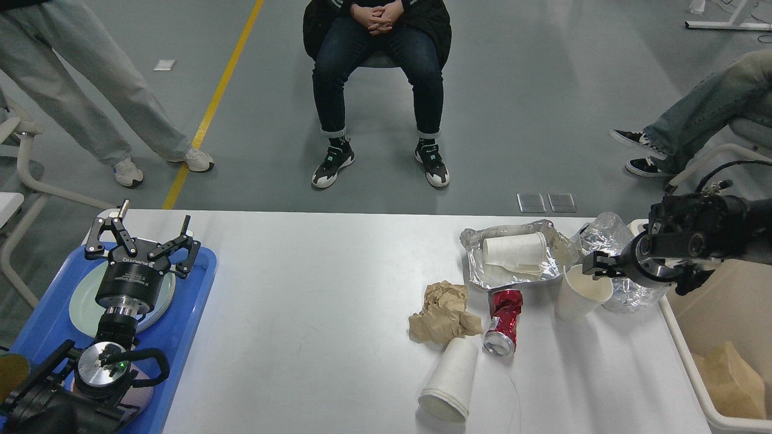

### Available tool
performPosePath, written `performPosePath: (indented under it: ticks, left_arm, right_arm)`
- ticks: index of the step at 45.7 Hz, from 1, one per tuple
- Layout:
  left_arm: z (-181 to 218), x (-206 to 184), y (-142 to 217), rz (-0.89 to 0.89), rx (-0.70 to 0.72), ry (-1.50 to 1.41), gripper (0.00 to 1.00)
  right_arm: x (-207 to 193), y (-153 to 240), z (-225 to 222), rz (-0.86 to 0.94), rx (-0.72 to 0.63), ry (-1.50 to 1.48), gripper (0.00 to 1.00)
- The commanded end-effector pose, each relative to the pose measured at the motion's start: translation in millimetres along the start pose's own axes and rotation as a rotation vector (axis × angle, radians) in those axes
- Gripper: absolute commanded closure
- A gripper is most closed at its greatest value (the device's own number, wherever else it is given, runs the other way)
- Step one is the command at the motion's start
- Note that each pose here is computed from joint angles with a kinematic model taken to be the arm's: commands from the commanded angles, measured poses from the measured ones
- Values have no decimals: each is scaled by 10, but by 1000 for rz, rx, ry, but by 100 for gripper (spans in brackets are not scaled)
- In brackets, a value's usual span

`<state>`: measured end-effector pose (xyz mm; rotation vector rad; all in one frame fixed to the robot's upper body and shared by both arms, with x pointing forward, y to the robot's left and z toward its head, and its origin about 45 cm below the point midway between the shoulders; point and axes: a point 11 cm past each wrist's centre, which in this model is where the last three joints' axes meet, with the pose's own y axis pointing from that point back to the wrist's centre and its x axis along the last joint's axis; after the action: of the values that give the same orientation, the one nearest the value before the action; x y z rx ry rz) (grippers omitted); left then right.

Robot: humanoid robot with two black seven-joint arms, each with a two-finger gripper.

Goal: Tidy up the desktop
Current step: 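Move the right gripper to the crumpled foil and grasp it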

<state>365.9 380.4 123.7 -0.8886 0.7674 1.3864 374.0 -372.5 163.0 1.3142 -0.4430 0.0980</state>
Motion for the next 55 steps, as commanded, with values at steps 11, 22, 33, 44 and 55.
performPosePath:
  ticks: [11,22,33,44,55]
  left_arm:
    - [-1,-6,-5,-1,0,0,4]
    - [2,-6,-6,-1,-2,0,4]
    - [0,0,0,0,0,0,4]
    - [1,-6,-6,-1,0,0,4]
    - [1,-6,-6,-1,0,0,4]
  right_arm:
    - [-157,-347,-91,18,13,-45,17]
    - [-280,-430,-122,-1,25,-76,70]
    - [-334,-444,-210,-11,36,-61,100]
    - [-332,-429,-229,-19,44,-95,100]
    - [-316,-376,-207,-42,49,-103,100]
